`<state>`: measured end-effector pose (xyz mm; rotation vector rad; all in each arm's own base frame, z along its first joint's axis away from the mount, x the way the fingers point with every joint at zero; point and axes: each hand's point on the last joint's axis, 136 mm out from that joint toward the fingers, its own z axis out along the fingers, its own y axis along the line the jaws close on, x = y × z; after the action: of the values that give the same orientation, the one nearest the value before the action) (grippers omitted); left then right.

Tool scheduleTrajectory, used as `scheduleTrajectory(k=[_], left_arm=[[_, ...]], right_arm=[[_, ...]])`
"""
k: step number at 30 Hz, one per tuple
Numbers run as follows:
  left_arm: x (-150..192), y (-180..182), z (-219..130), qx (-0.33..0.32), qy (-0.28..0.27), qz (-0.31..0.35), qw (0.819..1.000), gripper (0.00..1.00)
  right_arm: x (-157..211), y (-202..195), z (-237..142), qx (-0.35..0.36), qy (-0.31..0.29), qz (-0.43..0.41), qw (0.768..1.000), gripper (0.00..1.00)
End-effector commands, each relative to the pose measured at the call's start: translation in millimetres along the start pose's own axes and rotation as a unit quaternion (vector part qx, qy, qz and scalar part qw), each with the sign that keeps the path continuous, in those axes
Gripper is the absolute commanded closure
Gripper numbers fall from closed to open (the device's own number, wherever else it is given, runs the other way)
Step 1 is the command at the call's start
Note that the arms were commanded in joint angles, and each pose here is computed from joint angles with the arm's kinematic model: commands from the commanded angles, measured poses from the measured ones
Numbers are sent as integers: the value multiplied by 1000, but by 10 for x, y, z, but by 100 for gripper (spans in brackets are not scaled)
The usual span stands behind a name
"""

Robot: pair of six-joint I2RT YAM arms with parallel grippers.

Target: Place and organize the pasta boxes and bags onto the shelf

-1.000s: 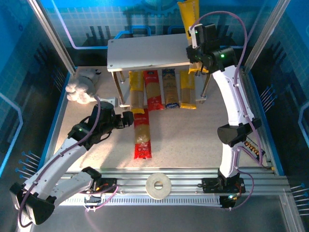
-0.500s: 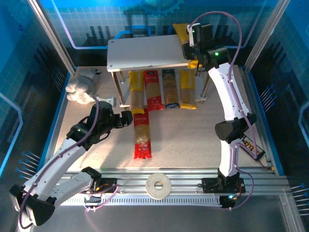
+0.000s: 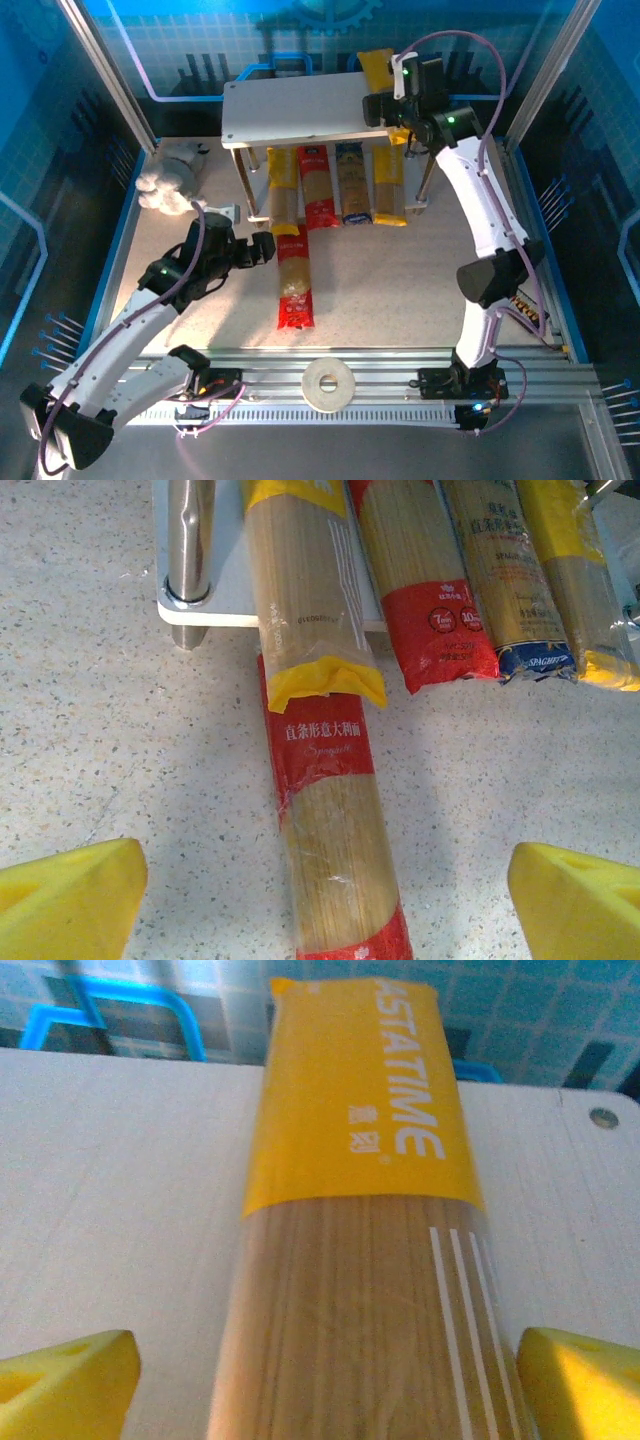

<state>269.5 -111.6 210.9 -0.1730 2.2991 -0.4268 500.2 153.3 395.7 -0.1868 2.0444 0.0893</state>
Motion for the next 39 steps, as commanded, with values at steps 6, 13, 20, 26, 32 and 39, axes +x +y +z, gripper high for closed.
scheduleTrajectory(k=[6,13,20,26,32,39], left_arm=[[358,-93,221,50,58,-6,997,7],[843,-171,482,30,115,-6,993,8],[1185,-290,800,-9,154,1,988,8],[1309,-259,972,-30,171,-13,985,7],[1446,-198,1187,-62,195,1,979,4],[1438,-203,1420,-86,194,15,977,4]], right_arm=[[-850,-27,-1103,-47,-187,32,981,0],[-610,43,-1880,-76,-231,29,970,0],[-256,346,-2153,-144,-196,9,970,0],[310,732,-2210,-216,-121,-7,969,0],[697,898,-2224,-233,-78,-19,969,0],[803,950,-2254,-250,-70,-15,966,0]])
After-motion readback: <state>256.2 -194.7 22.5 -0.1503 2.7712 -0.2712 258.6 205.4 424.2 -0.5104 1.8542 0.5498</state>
